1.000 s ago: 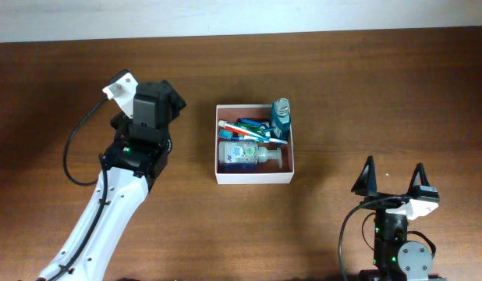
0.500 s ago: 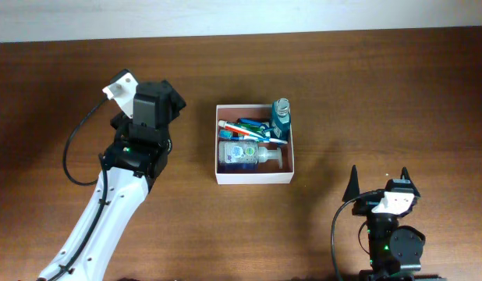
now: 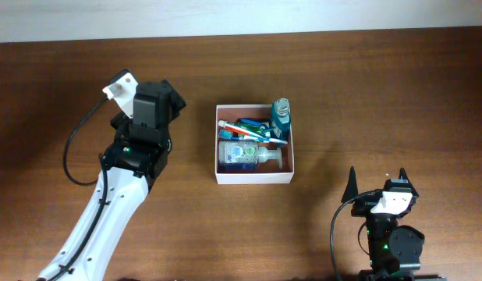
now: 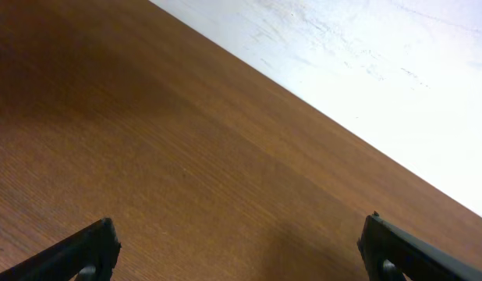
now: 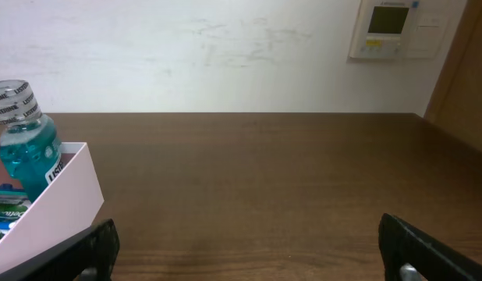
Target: Pack container
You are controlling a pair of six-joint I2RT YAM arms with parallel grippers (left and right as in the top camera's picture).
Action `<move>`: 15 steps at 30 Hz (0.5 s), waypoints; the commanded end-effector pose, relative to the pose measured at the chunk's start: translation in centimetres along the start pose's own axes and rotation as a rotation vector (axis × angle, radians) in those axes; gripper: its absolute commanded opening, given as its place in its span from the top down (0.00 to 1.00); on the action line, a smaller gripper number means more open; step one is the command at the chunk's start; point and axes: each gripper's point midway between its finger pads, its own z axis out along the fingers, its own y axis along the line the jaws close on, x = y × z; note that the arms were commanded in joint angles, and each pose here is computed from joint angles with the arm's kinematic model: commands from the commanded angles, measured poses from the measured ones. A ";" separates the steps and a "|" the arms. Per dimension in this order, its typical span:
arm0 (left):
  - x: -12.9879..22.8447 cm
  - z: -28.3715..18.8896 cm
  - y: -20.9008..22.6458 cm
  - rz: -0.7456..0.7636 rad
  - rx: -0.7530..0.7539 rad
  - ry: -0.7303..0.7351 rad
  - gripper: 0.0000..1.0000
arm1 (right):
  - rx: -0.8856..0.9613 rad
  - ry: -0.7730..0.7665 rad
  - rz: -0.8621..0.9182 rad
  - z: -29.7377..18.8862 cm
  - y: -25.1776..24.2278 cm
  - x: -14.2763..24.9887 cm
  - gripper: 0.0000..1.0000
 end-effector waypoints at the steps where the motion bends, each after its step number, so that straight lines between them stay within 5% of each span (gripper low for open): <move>1: -0.9 -0.4 0.0 0.008 0.000 -0.024 0.01 | -0.011 0.004 -0.007 0.0 0.2 0.2 0.01; 15: -0.8 -0.4 0.1 0.012 -0.004 -0.019 0.01 | -0.011 0.003 -0.007 0.0 0.2 0.2 0.01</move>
